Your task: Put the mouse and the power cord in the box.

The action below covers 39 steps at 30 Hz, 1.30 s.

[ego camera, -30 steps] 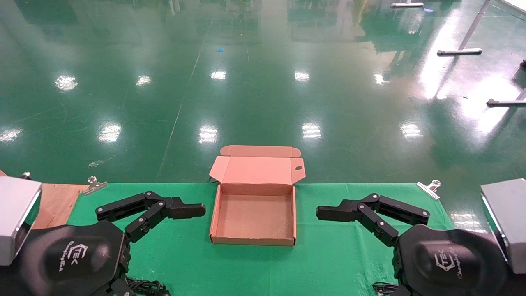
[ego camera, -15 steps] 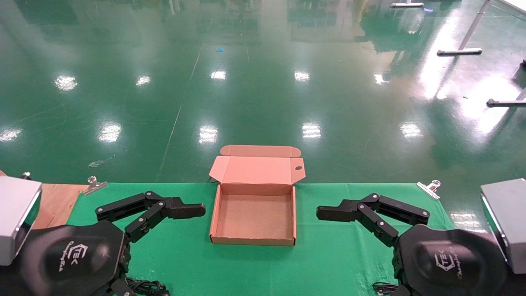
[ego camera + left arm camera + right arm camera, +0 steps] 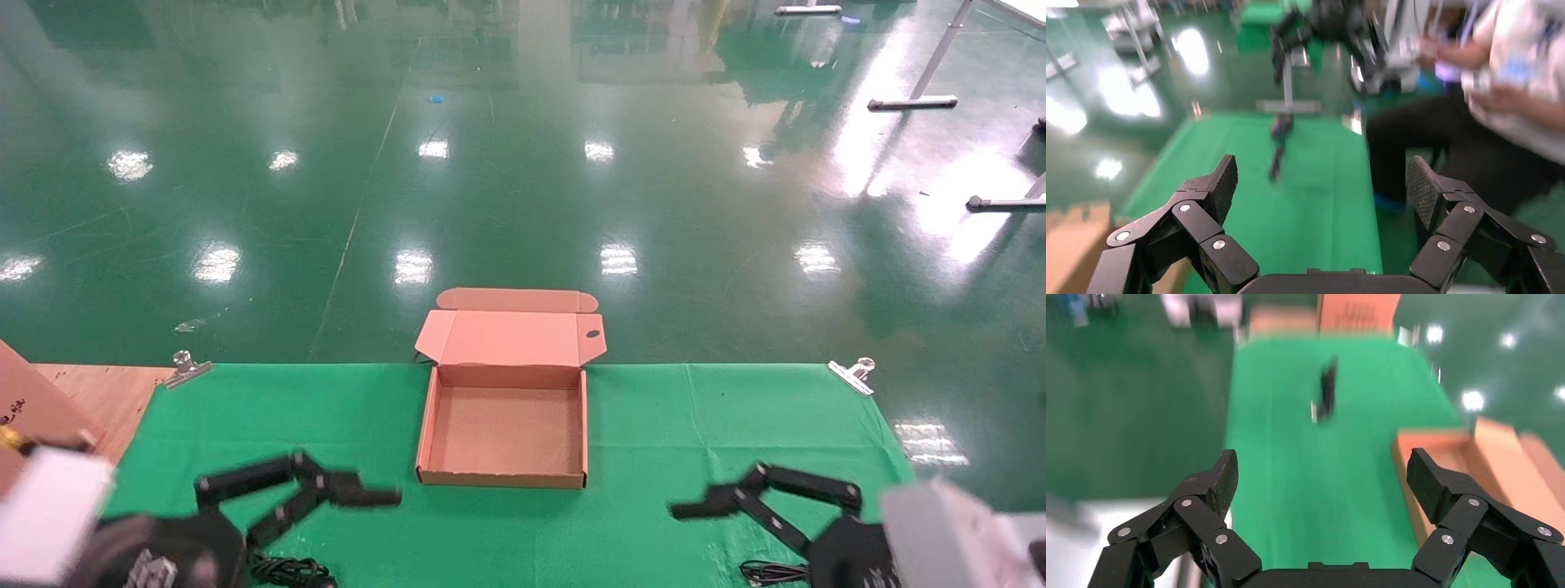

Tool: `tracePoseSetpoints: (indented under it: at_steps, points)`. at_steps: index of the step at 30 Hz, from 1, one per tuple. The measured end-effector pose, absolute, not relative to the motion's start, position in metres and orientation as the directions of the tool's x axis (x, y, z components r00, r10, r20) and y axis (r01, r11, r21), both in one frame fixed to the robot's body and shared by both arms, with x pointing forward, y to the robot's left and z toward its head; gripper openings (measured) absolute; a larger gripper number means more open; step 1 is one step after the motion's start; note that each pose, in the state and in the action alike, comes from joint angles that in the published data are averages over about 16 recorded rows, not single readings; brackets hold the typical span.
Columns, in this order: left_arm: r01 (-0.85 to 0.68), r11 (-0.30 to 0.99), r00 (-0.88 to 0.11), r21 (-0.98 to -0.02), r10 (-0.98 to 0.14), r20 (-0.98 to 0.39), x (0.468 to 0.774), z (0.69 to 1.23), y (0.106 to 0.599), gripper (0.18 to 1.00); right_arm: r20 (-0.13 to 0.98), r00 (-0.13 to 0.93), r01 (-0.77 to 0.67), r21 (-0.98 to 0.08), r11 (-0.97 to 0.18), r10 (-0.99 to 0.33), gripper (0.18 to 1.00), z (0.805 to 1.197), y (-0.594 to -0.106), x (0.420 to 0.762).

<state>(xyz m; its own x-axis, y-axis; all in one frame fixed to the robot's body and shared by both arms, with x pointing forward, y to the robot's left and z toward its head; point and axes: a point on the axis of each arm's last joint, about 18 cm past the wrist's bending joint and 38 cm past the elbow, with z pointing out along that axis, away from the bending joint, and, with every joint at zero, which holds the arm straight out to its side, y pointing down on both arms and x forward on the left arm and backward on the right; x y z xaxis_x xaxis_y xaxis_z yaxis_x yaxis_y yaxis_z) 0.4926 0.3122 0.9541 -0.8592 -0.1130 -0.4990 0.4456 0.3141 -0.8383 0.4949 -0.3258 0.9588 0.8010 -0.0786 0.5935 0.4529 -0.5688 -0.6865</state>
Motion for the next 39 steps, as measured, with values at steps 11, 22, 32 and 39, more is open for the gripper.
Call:
tracePoseSetpoints:
  at_steps: [11, 22, 32, 39]
  points:
    - [0.372, 0.674, -0.847, -0.638, -0.036, -0.531, 0.552, 0.913, 0.331, 1.001, 0.668, 0.735, 0.422, -0.315, -0.850, 0.117, 1.001, 0.924, -0.353, 0.544]
    - [0.302, 0.891, -0.824, -0.338, 0.065, -0.563, 0.621, 0.891, 0.348, 1.001, 0.707, 0.666, 0.359, -0.025, -0.933, 0.237, 1.001, 0.898, -0.374, 0.612]
    - [0.254, 0.950, -0.806, -0.180, 0.105, -0.582, 0.668, 0.859, 0.356, 1.001, 0.702, 0.664, 0.308, 0.056, -0.950, 0.256, 1.001, 0.871, -0.385, 0.668]
    - [0.213, 0.966, -0.803, -0.145, 0.088, -0.590, 0.683, 0.842, 0.365, 1.001, 0.678, 0.693, 0.296, 0.042, -0.954, 0.244, 1.001, 0.848, -0.381, 0.691]
